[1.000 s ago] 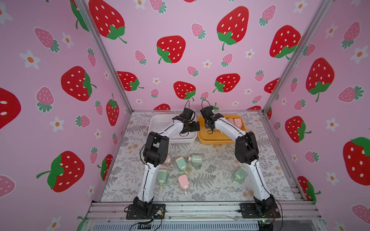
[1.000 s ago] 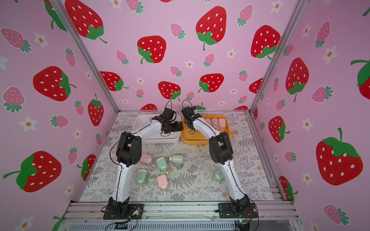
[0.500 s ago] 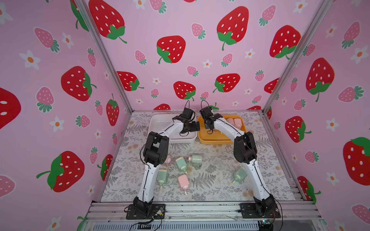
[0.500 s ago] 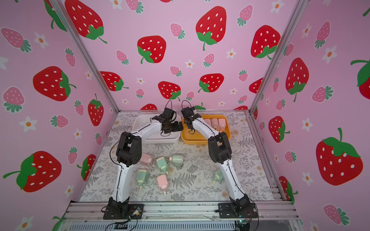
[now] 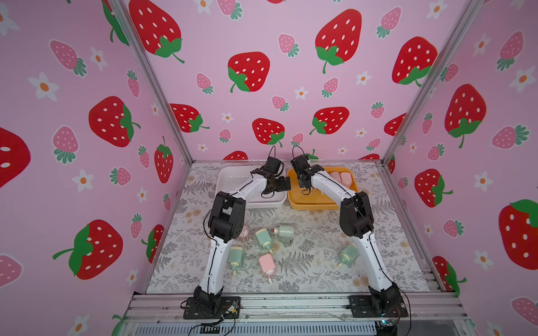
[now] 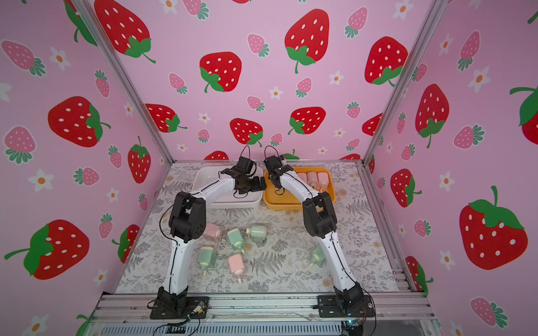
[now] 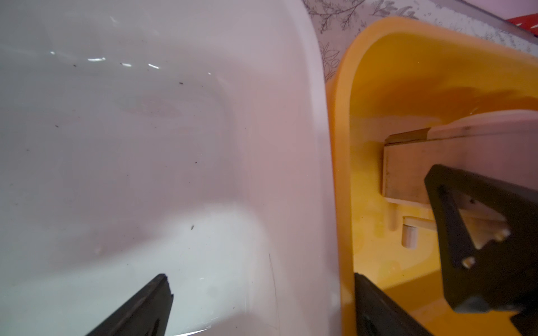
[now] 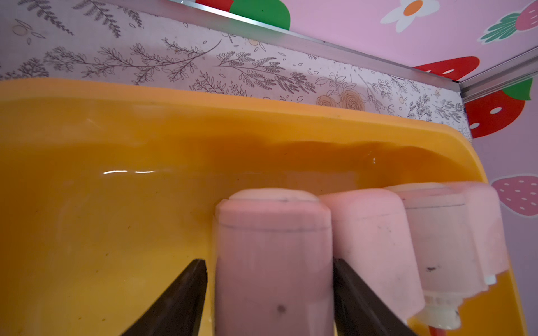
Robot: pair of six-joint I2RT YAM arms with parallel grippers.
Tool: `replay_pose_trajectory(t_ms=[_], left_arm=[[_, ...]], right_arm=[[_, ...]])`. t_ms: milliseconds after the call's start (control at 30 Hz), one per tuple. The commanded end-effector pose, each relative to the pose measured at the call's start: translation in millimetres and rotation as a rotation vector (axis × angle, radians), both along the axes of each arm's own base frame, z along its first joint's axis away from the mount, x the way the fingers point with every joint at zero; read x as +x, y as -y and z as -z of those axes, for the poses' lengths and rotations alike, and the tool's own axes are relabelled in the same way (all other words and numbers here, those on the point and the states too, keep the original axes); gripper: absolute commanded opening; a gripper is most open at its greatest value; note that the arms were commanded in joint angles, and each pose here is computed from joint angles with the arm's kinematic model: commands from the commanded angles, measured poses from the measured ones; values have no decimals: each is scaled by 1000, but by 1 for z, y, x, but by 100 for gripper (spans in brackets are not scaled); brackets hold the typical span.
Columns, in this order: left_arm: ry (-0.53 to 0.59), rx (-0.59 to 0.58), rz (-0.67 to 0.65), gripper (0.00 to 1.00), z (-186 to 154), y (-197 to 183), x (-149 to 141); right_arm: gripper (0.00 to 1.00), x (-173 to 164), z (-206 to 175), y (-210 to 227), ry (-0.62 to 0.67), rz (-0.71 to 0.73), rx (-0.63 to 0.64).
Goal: Place the pencil sharpeners by color into the storage box
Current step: Place the pencil sharpener in the storage box.
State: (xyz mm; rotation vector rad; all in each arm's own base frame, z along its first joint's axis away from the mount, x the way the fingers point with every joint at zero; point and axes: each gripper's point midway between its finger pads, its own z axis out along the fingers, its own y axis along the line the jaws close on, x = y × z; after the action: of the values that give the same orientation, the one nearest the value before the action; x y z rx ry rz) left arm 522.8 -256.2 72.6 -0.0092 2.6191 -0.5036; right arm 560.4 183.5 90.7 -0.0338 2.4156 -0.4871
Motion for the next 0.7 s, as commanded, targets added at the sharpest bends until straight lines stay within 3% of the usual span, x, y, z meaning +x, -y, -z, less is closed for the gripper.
replay_pose_trajectory(t_ms=[0,433,500,600,667], left_arm=[[-9,26,-5,100,6,-5,5],[-14,23,-2,100,7,-4,5],[-14,22,-3,100,7,-4,5],[-11,22,-3,100,6,-4,6],[-12,22,-4,99,6,-5,6]], right_arm=[[71,2,-19,8,28,14,-25],[75,3,-51,5,92,-3,-28],[80,6,-53,6,107,-6,-41],[97,13,-51,4,125,-15,-53],[100,17,-48,4,124,-16,-72]])
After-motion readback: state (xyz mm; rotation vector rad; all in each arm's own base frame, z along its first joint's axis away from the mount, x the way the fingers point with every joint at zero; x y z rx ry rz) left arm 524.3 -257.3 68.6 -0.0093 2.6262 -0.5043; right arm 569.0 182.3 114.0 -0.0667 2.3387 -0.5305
